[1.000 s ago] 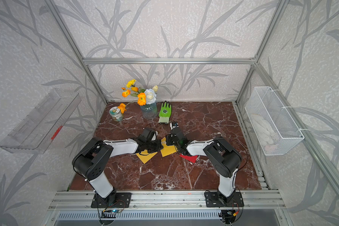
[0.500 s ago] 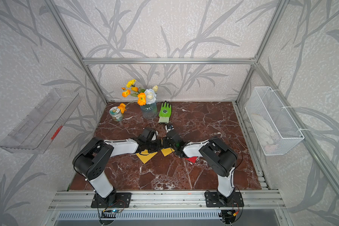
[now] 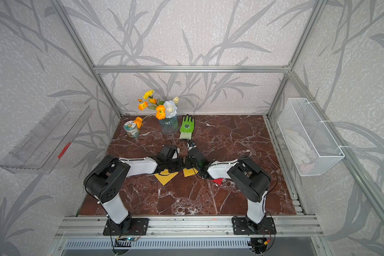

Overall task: Seal the envelope with a glue stick
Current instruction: Apply the envelope at the center of the board.

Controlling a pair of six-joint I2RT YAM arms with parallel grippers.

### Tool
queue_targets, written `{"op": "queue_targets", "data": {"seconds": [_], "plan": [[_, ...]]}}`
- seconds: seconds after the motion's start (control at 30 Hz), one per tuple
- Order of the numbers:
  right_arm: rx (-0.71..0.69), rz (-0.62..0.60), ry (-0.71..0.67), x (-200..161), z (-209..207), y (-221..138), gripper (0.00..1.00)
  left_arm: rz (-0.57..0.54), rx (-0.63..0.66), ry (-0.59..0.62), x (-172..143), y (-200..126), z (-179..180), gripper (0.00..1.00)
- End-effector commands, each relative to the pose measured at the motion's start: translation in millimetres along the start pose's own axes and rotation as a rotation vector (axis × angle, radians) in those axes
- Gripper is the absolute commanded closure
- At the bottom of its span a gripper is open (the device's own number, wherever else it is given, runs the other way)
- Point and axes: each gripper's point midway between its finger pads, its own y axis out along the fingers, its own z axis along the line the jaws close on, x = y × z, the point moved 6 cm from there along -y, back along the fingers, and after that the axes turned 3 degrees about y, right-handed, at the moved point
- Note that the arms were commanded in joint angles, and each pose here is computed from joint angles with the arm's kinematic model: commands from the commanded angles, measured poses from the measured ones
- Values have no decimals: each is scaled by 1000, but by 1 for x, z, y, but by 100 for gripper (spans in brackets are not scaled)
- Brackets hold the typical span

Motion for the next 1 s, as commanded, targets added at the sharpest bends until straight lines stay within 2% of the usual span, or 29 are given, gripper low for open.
{"op": "queue_targets", "data": {"seconds": [0.0, 0.37, 0.77, 0.97], "plan": [[-43, -10, -41, 10, -3, -9, 100, 163, 213, -67, -46, 12, 51, 100], [-29, -62, -76, 31, 1, -23, 100, 163, 206, -65, -47, 12, 51, 100], [-92, 12, -82, -3, -17, -1, 100, 164, 203, -67, -46, 12, 50, 100], [-137, 14, -96, -8, -25, -3, 100, 167, 205, -68, -47, 13, 51, 100]]}}
